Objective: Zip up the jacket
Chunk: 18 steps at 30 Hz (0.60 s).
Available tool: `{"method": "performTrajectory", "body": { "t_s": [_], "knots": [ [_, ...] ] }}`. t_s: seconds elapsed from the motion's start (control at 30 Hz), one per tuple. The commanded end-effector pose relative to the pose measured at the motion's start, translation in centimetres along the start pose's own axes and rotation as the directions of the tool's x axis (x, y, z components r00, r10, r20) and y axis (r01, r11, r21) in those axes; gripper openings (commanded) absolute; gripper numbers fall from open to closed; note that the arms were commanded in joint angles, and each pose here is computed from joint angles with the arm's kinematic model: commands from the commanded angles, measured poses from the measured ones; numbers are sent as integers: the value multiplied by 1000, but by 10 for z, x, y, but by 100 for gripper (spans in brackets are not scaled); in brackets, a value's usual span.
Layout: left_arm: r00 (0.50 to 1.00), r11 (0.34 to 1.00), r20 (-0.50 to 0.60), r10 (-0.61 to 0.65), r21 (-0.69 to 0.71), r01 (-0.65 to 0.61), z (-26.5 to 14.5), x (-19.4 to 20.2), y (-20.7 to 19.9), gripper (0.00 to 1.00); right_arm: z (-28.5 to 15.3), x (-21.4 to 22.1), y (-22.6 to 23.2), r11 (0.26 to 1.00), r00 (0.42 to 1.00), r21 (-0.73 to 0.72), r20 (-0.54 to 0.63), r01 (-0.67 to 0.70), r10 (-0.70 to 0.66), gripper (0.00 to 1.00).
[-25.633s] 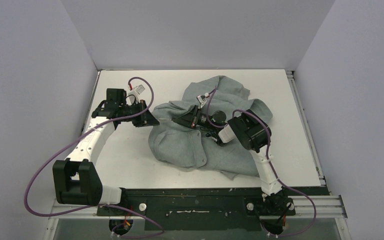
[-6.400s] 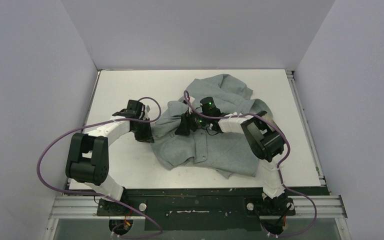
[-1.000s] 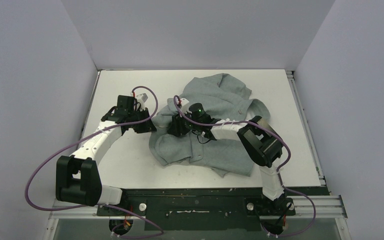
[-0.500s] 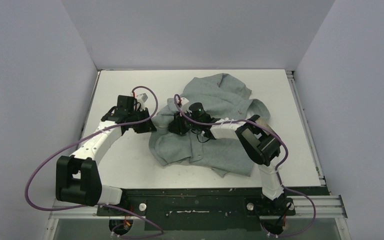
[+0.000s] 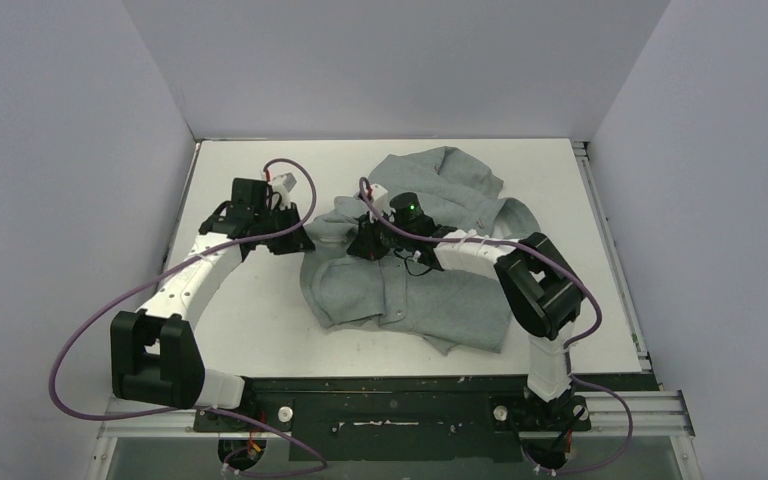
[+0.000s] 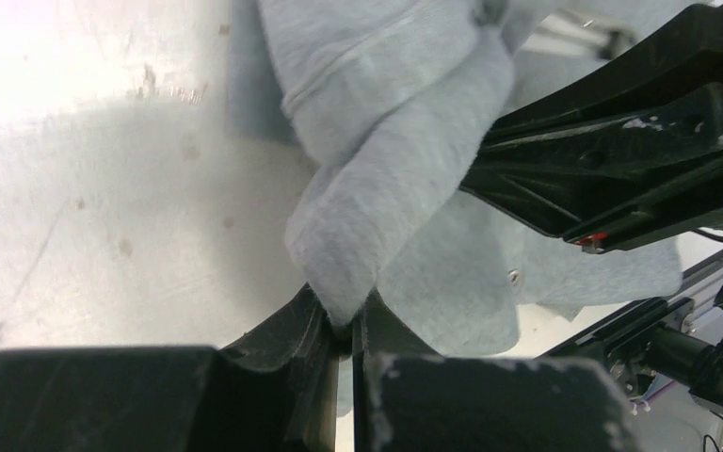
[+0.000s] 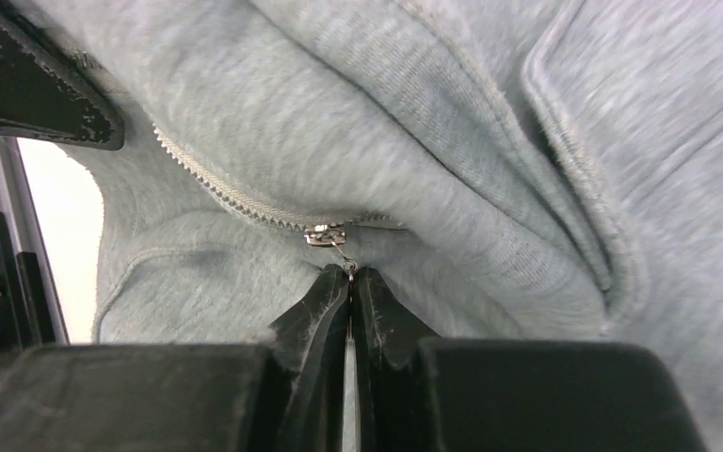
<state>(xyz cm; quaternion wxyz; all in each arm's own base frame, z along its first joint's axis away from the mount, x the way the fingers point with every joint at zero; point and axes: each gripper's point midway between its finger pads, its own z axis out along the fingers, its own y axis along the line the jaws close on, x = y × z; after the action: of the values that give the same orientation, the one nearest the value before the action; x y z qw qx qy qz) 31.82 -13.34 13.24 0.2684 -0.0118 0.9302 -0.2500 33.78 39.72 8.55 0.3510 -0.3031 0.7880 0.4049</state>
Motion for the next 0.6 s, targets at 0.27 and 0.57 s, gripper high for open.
{"method": "performTrajectory", "body": {
  "t_s": [0.27, 0.57],
  "knots": [
    [938, 939, 301, 171, 239, -248, -92, -124, -111, 0, -62, -134, 32, 990, 986, -68, 121, 126, -117, 0],
    [921, 934, 330, 207, 213, -286, -104, -142, -117, 0, -94, -166, 37, 992, 981, -13, 150, 129, -125, 0]
  ]
}}
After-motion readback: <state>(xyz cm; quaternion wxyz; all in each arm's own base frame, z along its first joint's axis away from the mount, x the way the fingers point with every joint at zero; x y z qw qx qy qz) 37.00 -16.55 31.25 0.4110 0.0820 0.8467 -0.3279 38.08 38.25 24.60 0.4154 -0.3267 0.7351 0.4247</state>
